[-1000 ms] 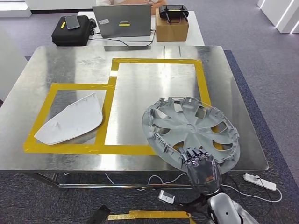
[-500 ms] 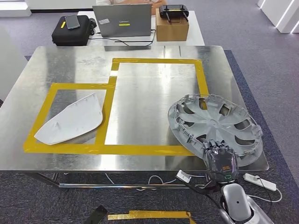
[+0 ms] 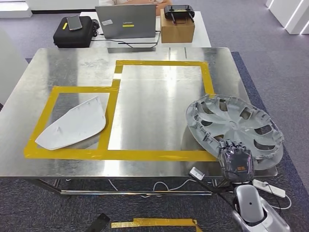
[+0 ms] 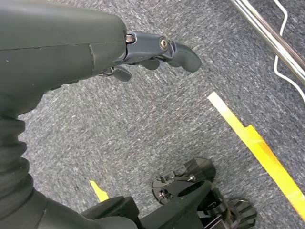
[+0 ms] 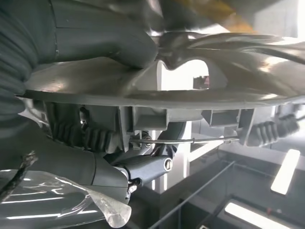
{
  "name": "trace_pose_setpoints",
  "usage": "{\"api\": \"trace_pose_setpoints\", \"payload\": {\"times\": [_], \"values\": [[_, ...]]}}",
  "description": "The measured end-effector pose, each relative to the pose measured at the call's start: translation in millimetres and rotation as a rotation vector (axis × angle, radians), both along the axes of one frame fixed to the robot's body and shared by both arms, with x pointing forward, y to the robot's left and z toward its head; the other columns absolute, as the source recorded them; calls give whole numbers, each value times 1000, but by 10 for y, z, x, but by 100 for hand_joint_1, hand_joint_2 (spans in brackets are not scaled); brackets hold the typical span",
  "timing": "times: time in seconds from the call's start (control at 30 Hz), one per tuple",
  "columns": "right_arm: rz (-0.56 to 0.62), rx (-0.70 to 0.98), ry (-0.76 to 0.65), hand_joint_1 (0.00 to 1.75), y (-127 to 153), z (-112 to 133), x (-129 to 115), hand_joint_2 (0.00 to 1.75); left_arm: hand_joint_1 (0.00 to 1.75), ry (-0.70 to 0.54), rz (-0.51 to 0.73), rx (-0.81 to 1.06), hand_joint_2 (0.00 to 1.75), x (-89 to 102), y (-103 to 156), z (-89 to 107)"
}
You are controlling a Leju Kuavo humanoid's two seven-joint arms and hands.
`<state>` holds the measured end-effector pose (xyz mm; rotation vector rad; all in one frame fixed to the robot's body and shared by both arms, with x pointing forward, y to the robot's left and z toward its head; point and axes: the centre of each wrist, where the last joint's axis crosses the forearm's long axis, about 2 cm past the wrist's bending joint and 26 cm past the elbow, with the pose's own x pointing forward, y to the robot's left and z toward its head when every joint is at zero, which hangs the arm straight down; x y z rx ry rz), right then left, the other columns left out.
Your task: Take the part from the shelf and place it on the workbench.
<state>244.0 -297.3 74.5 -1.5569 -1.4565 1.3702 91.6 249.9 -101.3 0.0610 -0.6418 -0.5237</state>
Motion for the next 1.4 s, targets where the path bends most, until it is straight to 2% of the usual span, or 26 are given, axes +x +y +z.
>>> {"api": "trace_pose_setpoints", "payload": {"times": [0.17,0.47,1.4], "values": [[28,-3,-52,175,105,108,141,175,0,0,-9,2,175,3,5,0],[194,-52,-101,175,463,268,308,175,0,5,-23,-3,175,32,-2,6],[288,-84,-58,175,589,177,265,175,0,1,-33,8,175,42,-9,9]]}}
